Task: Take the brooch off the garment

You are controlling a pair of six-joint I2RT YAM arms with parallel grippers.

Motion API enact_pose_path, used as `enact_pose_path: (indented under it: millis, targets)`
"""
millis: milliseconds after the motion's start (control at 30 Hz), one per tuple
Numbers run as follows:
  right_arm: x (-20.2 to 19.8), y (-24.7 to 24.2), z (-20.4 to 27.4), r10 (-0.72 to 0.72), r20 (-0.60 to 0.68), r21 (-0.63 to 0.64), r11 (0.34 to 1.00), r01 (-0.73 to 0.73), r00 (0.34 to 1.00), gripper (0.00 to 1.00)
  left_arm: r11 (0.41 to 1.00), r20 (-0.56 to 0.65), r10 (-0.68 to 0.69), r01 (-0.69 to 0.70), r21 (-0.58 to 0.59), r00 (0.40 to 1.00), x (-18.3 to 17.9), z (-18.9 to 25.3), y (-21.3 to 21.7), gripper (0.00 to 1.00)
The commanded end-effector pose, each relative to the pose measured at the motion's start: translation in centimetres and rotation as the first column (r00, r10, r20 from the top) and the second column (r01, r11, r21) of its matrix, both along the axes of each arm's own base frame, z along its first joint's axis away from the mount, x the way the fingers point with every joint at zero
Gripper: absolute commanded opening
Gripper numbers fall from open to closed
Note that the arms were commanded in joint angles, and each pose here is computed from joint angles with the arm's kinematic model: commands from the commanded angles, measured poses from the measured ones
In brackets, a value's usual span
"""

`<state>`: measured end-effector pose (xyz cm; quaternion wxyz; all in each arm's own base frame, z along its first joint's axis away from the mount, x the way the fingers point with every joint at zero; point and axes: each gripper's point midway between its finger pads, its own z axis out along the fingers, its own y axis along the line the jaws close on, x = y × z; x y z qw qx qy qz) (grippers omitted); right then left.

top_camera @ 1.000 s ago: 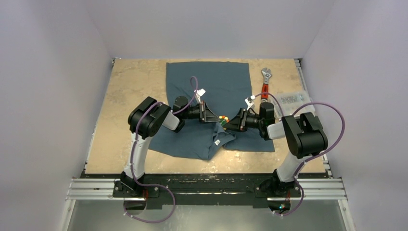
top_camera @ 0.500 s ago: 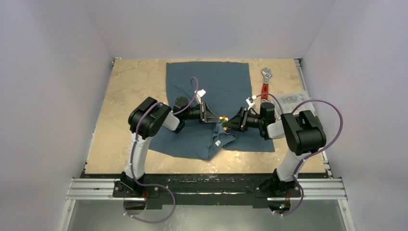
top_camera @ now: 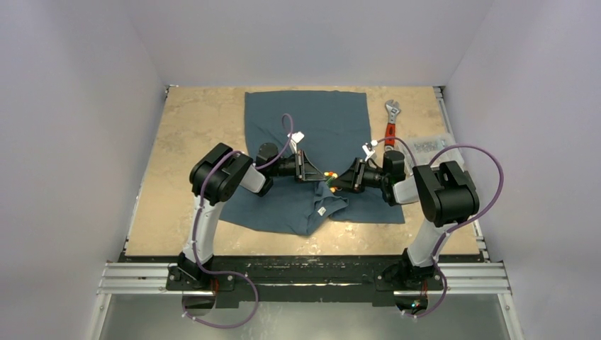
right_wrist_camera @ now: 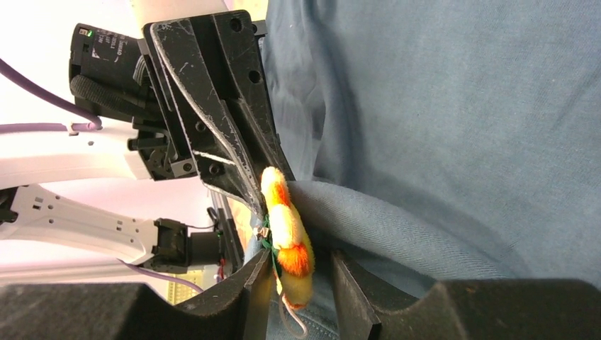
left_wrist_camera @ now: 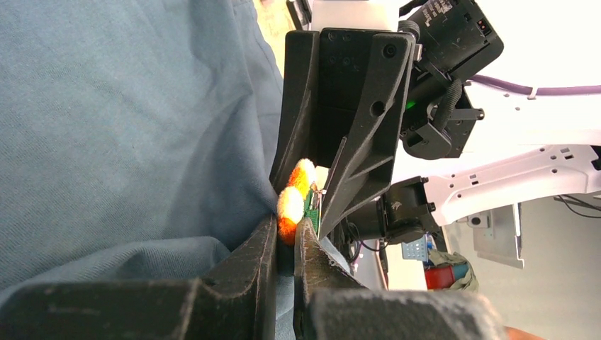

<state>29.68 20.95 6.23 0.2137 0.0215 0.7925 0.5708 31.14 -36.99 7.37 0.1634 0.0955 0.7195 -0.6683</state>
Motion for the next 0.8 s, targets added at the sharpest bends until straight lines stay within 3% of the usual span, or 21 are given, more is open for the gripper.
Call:
enact_pose_path:
  millis: [0, 133, 467, 633, 767]
  targets:
    - [1.33, 0.22, 1.56, -0.009, 0.084, 0.023, 1.0, 0.007, 0.996, 0.39, 0.999, 0.063, -0.022, 0.025, -0.048, 0.998, -0.46, 1.74, -0.64, 0.0]
    - [1.18, 0.23, 1.65, -0.004, 0.086, 0.026, 1.0, 0.002, 0.996, 0.35, 0.999, 0.06, -0.021, 0.024, -0.048, 0.998, -0.37, 1.73, -0.68, 0.0]
    - [1.2, 0.38, 2.28, -0.006, 0.086, 0.053, 0.999, 0.001, 0.996, 0.35, 0.999, 0.055, -0.025, 0.027, -0.044, 0.998, -0.52, 1.46, -0.91, 0.0]
    - [1.11, 0.45, 2.16, 0.003, 0.086, 0.056, 0.998, -0.007, 0.996, 0.19, 0.999, 0.055, -0.021, 0.024, -0.044, 0.998, -0.46, 1.55, -0.98, 0.0]
    - [0.75, 0.44, 2.1, 0.016, 0.081, 0.052, 0.998, -0.02, 0.997, 0.27, 0.999, 0.042, -0.003, 0.004, -0.036, 0.999, -0.21, 1.35, -0.9, 0.0]
